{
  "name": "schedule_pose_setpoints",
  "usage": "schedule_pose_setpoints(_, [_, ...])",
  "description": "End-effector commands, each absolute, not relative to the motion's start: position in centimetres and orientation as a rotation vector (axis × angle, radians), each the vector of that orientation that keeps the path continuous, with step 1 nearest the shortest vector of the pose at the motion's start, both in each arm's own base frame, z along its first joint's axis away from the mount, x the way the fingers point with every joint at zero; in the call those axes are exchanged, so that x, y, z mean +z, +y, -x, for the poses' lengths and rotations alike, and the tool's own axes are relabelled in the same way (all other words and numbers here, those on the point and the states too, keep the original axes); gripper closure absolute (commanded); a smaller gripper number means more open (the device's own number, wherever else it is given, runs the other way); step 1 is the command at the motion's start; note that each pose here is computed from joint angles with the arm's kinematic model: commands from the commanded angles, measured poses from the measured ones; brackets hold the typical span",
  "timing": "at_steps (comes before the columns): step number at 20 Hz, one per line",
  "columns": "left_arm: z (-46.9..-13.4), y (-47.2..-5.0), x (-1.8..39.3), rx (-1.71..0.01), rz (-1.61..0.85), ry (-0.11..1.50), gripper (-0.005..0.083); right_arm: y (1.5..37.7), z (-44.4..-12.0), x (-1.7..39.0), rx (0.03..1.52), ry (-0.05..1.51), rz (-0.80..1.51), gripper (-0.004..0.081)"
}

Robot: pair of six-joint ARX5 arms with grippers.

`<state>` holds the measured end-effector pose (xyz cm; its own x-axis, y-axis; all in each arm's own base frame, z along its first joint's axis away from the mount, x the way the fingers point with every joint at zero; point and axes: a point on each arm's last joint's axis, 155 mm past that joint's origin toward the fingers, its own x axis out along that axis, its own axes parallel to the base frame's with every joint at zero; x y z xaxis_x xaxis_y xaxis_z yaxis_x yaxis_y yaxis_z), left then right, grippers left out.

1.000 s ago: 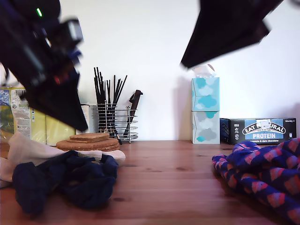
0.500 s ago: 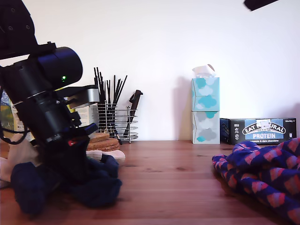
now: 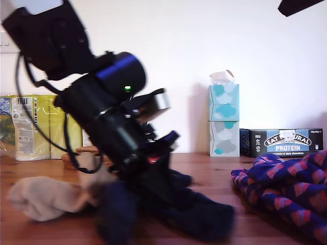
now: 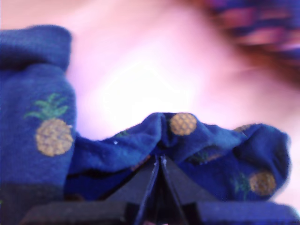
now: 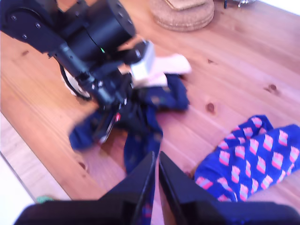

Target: Pair up the socks based on colour and pattern, by placing each sock on top of its pair

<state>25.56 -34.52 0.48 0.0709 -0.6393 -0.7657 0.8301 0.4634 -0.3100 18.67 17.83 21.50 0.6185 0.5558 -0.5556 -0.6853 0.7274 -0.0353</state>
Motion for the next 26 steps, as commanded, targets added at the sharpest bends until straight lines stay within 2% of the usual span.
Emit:
schedule_pose_setpoints(1, [-22.9,-35.1,-0.6,-1.217,-0.273,1.040,0.0795,17.9,-18.7,21.9,0.726,0.537,0.256,0.0781])
schedule_pose_setpoints(5, [-22.0,-36.1,0.7,-1.262,-0.275,1.058,0.0794,17.9,-18.7,21.9,0.727,0.539,0.259,0.0781])
schedule_pose_setpoints(9, [-23.5,-36.7,5.5,-1.268,-0.247,1.010,0.0774,17.9,-18.6,21.9,0.726,0.542,0.252,0.0781])
schedule_pose_setpoints(10, [-23.8,-36.7,6.8,-1.263,-0.243,1.001,0.0731,17.9,-18.6,21.9,0.726,0.542,0.252,0.0781])
schedule_pose_setpoints(13, [-24.6,-34.6,8.6,-1.190,-0.252,1.056,0.0643,17.9,-18.7,21.9,0.725,0.542,0.252,0.0781])
schedule_pose_setpoints(15, [-25.3,-32.2,8.6,-1.095,-0.282,1.128,0.0640,17.9,-18.7,21.9,0.725,0.542,0.252,0.0781])
schedule_pose_setpoints(16, [-25.9,-30.8,8.3,-1.034,-0.303,1.164,0.0614,17.9,-18.7,21.8,0.725,0.542,0.252,0.0781])
schedule_pose_setpoints(19, [-27.4,-25.8,6.7,-0.803,-0.380,1.269,0.0253,17.9,-18.7,21.8,0.725,0.542,0.252,0.0781])
schedule_pose_setpoints(20, [-27.7,-24.4,6.1,-0.746,-0.416,1.293,0.0202,17.9,-18.7,21.9,0.724,0.542,0.252,0.0781])
schedule_pose_setpoints(24, [-28.5,-23.1,5.7,-0.692,-0.393,1.319,0.0198,17.9,-18.7,21.9,0.724,0.542,0.252,0.0781])
schedule_pose_setpoints(26, [-27.6,-23.0,4.7,-0.691,-0.350,1.391,0.0198,17.9,-18.7,21.9,0.725,0.542,0.253,0.0781])
